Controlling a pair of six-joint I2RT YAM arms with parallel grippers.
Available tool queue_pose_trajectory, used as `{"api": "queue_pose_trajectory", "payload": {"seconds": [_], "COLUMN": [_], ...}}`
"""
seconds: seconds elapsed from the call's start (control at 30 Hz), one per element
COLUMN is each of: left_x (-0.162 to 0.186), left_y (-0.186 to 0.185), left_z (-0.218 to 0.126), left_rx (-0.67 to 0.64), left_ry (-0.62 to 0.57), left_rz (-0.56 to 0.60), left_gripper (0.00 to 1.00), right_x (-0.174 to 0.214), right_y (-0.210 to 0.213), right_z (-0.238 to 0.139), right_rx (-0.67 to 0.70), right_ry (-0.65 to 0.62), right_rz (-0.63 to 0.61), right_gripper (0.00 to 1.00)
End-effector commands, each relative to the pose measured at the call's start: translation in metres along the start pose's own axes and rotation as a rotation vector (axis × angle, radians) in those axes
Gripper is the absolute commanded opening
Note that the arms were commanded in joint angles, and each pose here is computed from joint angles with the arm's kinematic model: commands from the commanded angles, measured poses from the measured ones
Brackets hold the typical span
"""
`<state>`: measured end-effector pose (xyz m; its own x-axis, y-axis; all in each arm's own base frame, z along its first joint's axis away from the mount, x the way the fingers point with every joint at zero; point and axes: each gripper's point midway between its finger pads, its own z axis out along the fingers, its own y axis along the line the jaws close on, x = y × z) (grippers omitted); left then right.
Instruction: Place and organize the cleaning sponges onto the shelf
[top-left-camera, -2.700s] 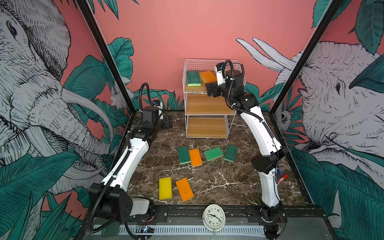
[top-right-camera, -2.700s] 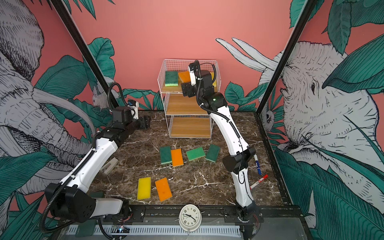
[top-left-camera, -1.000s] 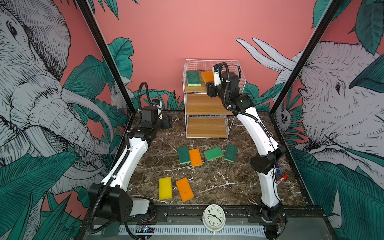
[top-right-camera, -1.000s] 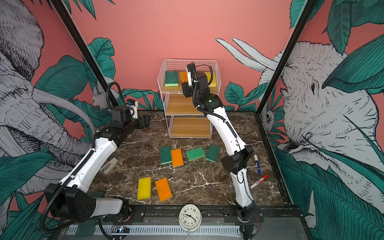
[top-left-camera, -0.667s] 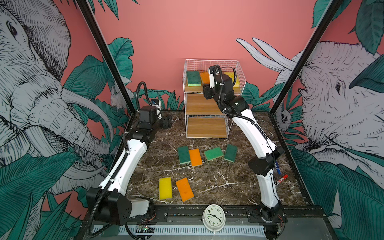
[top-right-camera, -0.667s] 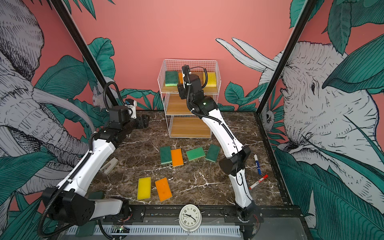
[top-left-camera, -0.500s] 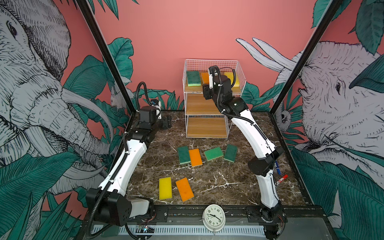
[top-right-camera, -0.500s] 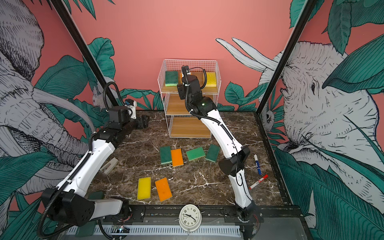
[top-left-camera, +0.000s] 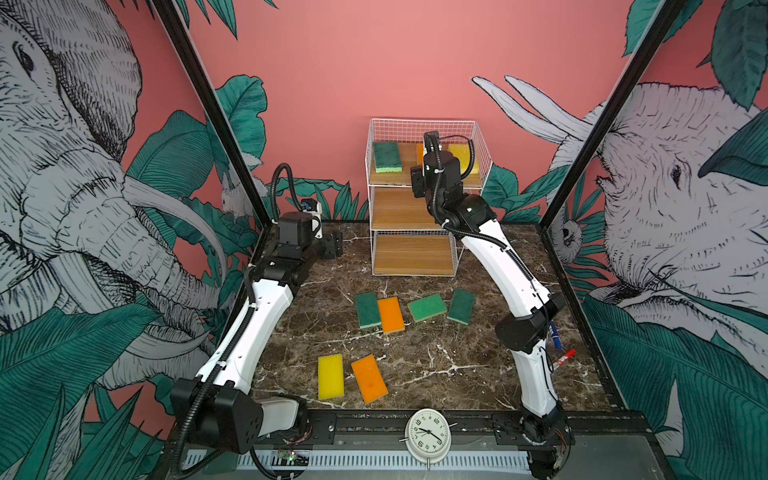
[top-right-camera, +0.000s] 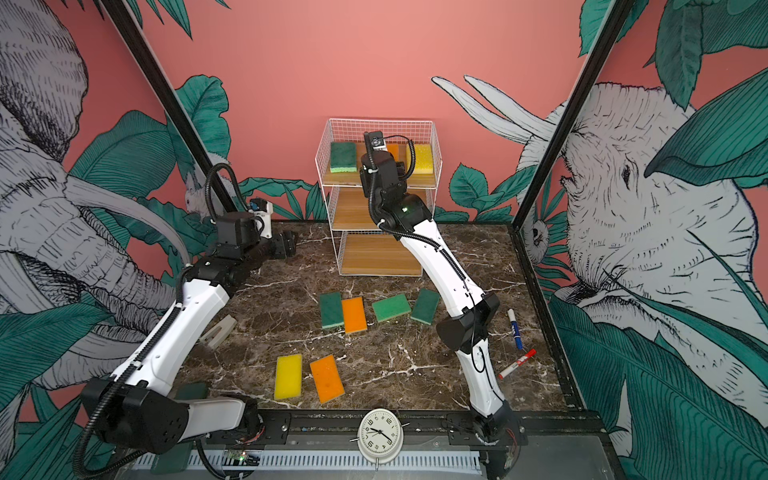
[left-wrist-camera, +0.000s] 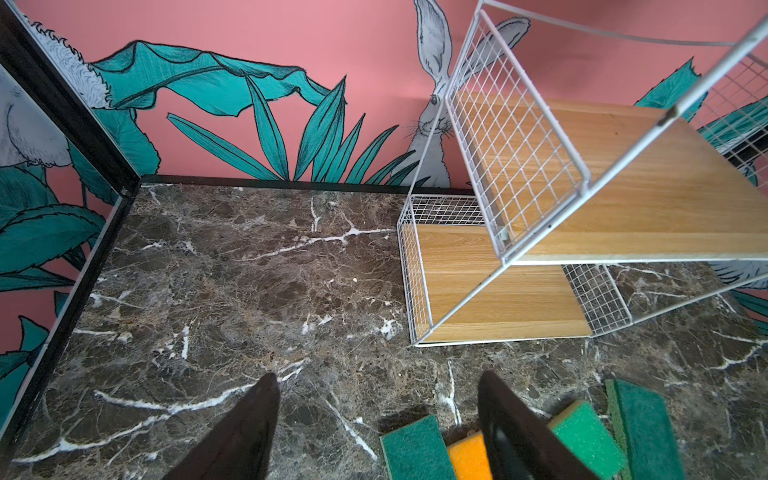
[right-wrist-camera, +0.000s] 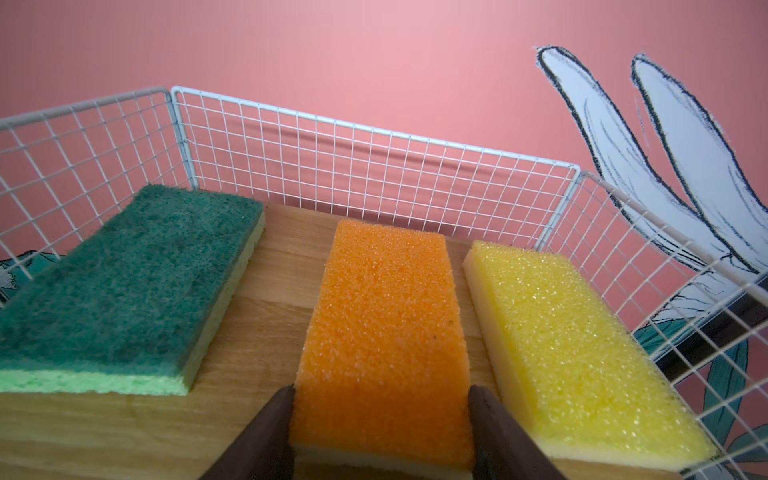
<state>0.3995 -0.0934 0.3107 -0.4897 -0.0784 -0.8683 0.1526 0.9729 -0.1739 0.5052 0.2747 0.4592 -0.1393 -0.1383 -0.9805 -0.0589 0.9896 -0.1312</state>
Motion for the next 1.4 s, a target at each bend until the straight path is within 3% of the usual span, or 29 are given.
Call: {"api": "queue_pose_trajectory", "payload": {"seconds": [0.0,0.8,1.0,1.37], "left_x": [-0.021,-0.017,-0.017,-0.02], "left_y": [-0.003,-0.001,-0.002,-0.004], "left_z": [-0.019,-0.023,-0.026,-0.034], "left_rx": [0.011,0.007,0.01,0.018], "left_ry": [-0.057,-0.049,-0.052,-0.064], "left_rz": [0.009,0.01,0.01,0.006], "left_gripper": [0.76,0.76,0.76,0.76], "right_x": [-0.026,-0.023,-0.024,-0.034], "right_y": [-0.014,-0.005,-0.003,0.007], "right_z": [-0.017,-0.02,-0.023,-0.04], "right_rx": [0.02,-0.05,-0.069,-0.135], "right_ry": [-0.058,-0.038,-0.034,-0.046], "right_rz": [0.059,0.108,0.114,0.099], "right_gripper": [0.65,0.68,0.8,0.84]}}
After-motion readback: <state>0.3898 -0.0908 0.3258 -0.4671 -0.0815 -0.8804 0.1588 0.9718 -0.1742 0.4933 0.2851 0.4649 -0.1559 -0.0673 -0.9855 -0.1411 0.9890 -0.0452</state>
